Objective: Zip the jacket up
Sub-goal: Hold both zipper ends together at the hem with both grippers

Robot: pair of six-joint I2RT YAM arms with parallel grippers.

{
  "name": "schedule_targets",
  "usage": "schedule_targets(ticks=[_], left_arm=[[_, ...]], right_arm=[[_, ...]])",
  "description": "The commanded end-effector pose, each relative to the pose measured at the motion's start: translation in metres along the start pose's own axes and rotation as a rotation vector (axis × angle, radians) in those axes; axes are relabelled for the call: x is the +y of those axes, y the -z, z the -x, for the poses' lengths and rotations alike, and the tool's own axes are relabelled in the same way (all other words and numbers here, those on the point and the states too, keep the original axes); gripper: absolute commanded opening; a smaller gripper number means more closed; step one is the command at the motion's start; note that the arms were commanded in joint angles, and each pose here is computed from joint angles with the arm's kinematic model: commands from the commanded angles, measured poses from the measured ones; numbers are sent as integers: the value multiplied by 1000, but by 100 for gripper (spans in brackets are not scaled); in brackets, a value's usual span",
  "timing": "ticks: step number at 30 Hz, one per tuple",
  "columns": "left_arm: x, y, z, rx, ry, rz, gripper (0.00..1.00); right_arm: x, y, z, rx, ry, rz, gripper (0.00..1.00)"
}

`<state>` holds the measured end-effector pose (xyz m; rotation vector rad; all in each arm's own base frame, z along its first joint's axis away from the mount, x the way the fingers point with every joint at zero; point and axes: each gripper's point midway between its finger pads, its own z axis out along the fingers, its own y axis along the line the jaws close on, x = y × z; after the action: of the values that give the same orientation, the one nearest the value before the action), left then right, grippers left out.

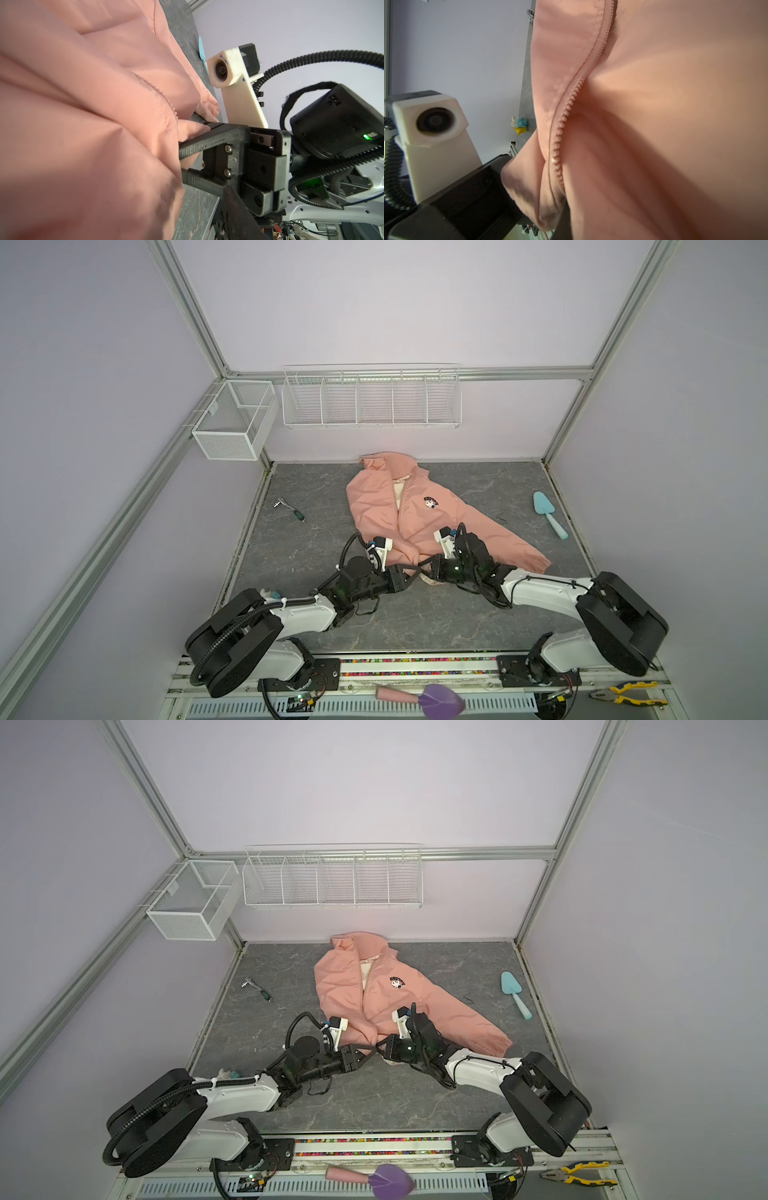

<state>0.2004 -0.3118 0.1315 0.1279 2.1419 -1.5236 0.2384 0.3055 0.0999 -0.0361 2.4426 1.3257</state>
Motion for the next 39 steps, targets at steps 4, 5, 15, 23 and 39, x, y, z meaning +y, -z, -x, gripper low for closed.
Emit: schedule_targets(ticks=[4, 5, 15, 23, 39], left_arm=[[2, 3, 8, -26, -12, 29, 43], [4, 4, 9, -26, -11, 38, 43], [11, 4, 10, -18, -23, 68, 40], [13, 1, 10, -16, -17, 59, 36], [17, -3, 7, 10, -9, 61, 32]], right_arm=[[9, 4, 4, -20, 1, 40, 6], [9, 5, 4, -21, 2, 40, 6], [14, 8, 4, -22, 9, 58, 6], [15, 12, 2, -22, 12, 57, 6], [16, 14, 1, -25, 15, 61, 6]])
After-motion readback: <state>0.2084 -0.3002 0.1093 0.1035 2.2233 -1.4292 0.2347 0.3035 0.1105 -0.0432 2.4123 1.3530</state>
